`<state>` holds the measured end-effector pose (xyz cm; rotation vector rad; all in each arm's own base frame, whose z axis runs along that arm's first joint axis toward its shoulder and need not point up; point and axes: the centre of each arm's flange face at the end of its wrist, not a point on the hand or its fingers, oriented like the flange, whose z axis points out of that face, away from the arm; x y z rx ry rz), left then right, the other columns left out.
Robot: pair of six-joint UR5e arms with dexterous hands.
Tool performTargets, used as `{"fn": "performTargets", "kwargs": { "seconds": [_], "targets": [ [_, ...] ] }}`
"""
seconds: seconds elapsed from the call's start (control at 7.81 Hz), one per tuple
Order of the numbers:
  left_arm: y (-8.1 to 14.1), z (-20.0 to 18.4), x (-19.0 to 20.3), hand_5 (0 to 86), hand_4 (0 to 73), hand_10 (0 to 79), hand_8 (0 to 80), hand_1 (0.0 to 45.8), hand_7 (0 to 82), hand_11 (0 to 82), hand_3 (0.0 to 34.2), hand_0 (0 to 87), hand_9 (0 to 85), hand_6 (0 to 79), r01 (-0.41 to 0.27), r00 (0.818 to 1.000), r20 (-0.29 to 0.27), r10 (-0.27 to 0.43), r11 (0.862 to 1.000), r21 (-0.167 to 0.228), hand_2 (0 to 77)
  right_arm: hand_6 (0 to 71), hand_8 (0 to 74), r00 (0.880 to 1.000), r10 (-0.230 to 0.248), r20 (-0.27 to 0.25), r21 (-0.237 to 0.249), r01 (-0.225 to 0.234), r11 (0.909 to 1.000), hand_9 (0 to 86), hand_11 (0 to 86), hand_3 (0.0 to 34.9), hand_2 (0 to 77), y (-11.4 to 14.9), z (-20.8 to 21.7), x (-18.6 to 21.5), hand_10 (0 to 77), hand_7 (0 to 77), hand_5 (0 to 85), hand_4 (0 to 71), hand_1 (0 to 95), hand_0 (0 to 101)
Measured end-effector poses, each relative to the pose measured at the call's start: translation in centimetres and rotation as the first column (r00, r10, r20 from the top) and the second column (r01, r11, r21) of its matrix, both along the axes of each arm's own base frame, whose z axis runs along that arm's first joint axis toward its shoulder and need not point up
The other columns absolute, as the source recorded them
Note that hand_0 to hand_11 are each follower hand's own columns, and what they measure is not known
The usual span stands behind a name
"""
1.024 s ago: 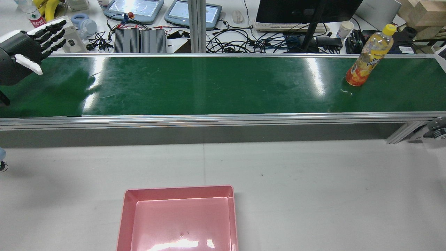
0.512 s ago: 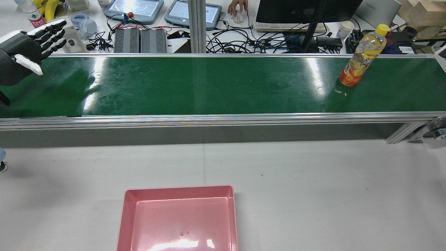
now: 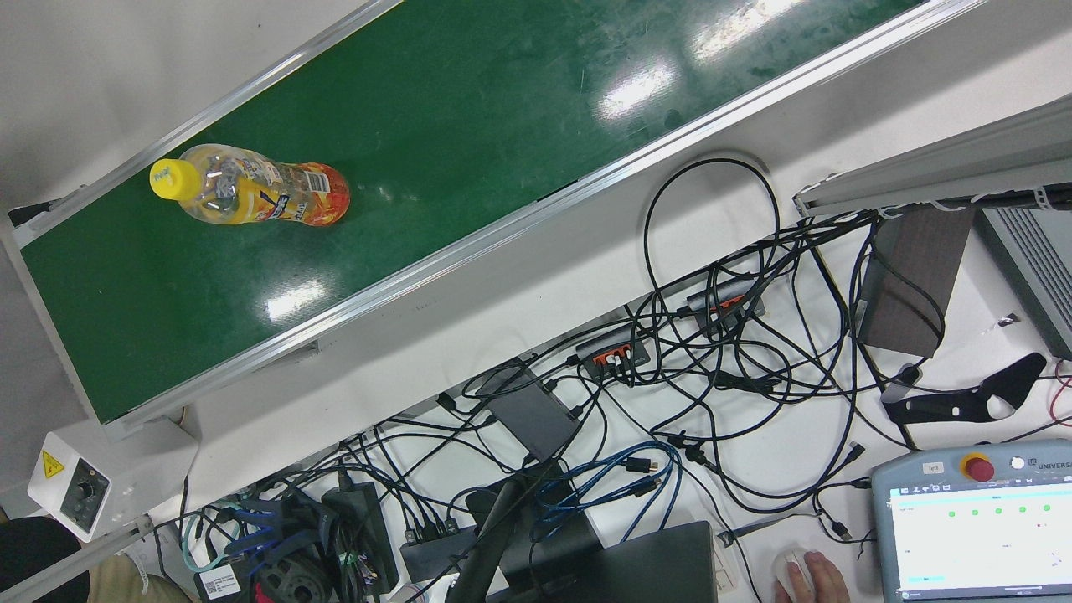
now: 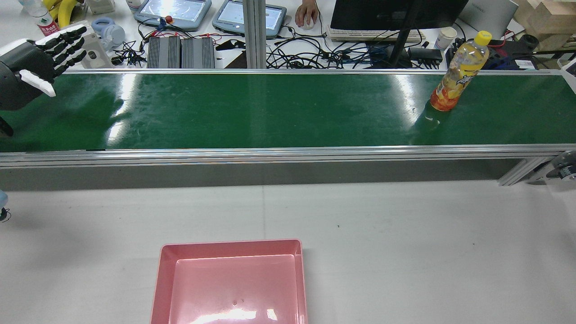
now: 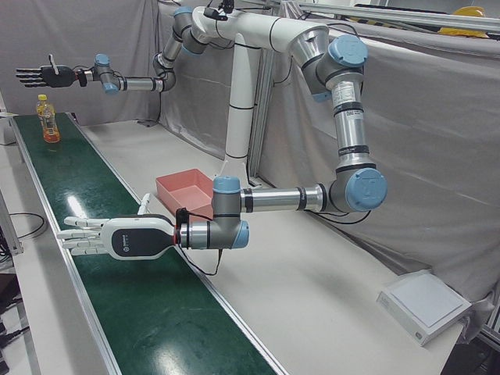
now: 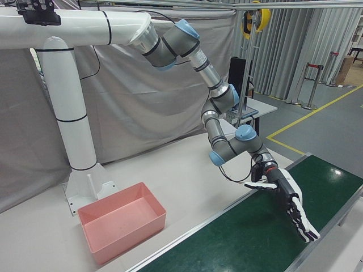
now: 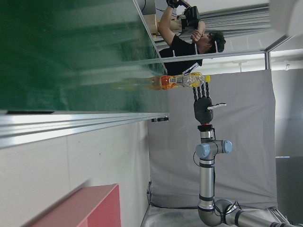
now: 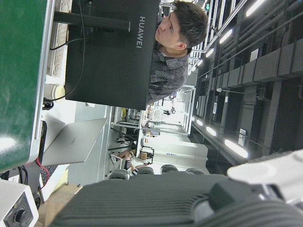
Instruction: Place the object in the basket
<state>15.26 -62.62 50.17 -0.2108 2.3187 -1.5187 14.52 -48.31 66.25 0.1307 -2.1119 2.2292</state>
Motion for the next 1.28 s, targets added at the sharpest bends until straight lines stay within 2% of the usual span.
{"fn": "performTargets", "kwargs": {
  "seconds": [0.64, 1.28],
  "targets": [
    [0.1, -1.6, -0.1, 9.3, 9.8, 1.6, 0.5, 4.4, 0.5, 4.4, 0.1, 59.9, 0.5, 0.0, 0.000, 1.000, -0.017, 0.000, 1.000, 0.026, 0.0, 0.0, 0.0, 1.000, 0.000, 0.001, 0.000, 0.000, 1.0000, 0.0, 0.0, 0.0, 0.5, -0.1, 0.0, 0.0, 0.0, 0.5, 0.0, 0.0, 0.0, 0],
    [0.2, -1.2, 0.6, 9.8, 9.8, 1.6, 0.5, 4.4, 0.5, 4.4, 0.1, 60.5, 1.1, 0.0, -0.010, 1.000, -0.006, 0.010, 1.000, 0.015, 0.0, 0.0, 0.0, 1.000, 0.000, 0.000, 0.000, 0.000, 1.0000, 0.0, 0.0, 0.1, 0.5, 0.0, 0.0, 0.0, 0.0, 0.5, 0.0, 0.0, 0.0, 0]
  ]
}}
